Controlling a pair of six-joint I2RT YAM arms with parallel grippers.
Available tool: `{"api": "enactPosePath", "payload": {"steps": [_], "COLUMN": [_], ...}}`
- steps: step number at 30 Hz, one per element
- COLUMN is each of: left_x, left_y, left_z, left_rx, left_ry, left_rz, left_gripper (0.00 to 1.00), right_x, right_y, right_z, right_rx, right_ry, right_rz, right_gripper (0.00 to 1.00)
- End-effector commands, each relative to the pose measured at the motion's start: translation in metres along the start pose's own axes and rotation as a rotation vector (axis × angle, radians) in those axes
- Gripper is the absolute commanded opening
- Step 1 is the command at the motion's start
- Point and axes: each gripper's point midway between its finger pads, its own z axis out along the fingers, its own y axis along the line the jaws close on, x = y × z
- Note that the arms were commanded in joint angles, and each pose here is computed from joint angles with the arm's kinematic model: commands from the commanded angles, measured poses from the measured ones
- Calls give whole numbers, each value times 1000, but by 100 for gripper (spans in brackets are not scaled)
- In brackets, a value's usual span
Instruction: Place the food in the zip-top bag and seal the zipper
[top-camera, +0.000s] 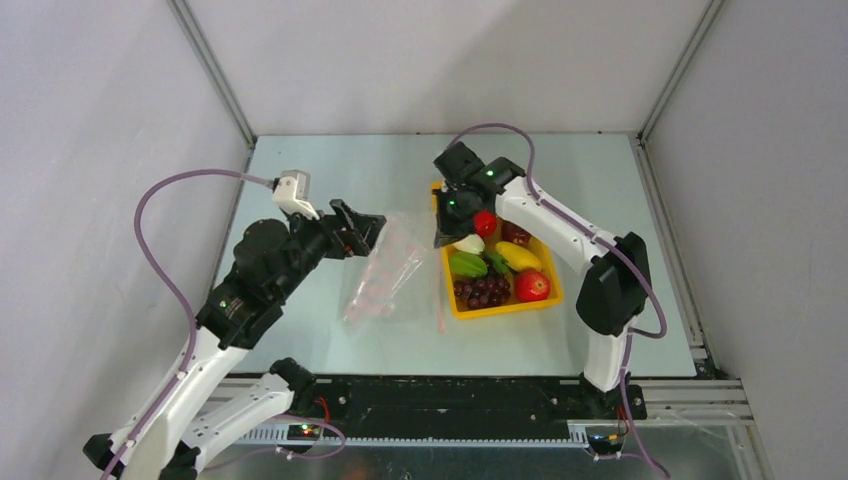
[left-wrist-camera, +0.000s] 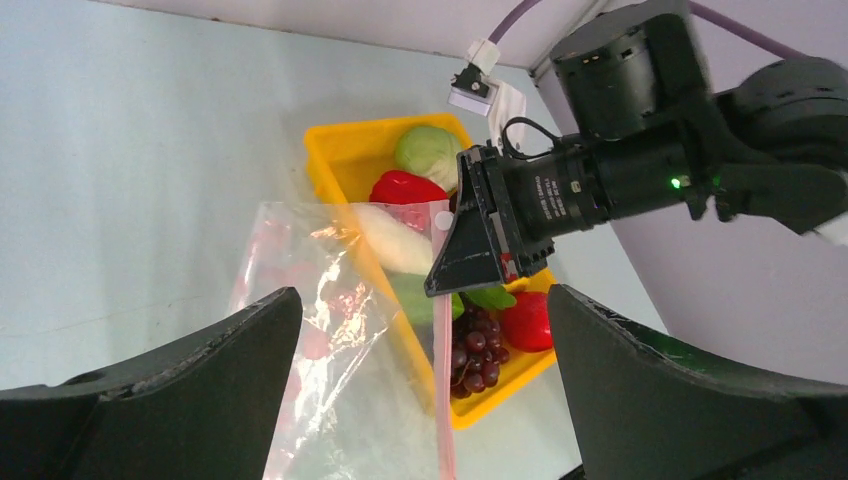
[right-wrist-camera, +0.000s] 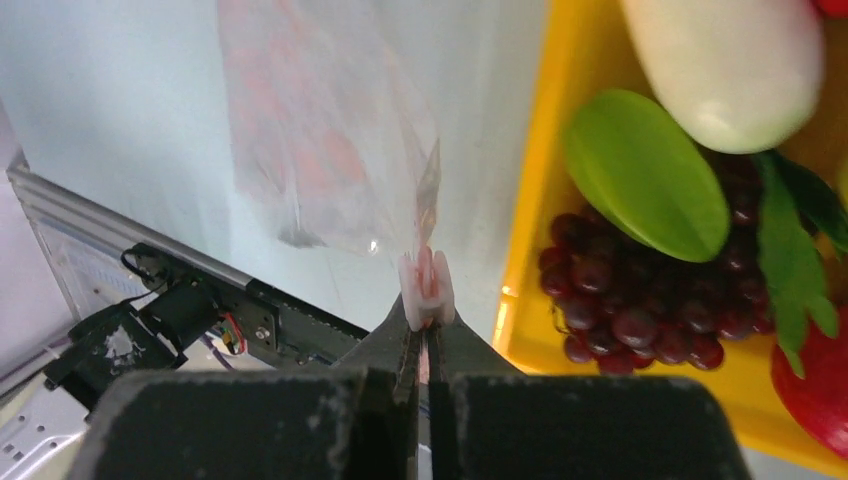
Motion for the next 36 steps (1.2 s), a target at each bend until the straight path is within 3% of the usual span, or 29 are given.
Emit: {"api": "enactPosePath", "payload": {"steps": [1,8,17,24,36], "left_x": [1,54,139,170,185], "left_y": [-20,-48,-68,-73,-64], "left_z": [5,26,33,39,38], "left_rx": [104,275,352,385,384], "left_ry": [16,255,501,579,586], "left_rz": [26,56,138,133,140], "left_gripper": [100,100,99,80,43], "right_x": [0,11,17,20,40], "right_y": [-9,-23,-26,-14,6], "right_z": [-28,-43,-60,-74,-85], "right_rx": [-84,-76,-30,-65,-138], "right_ry": [-34,-76,-121,-130,-95], "right_rz": [87,192,266,267,160], "right_gripper": [0,0,0,0,0]}}
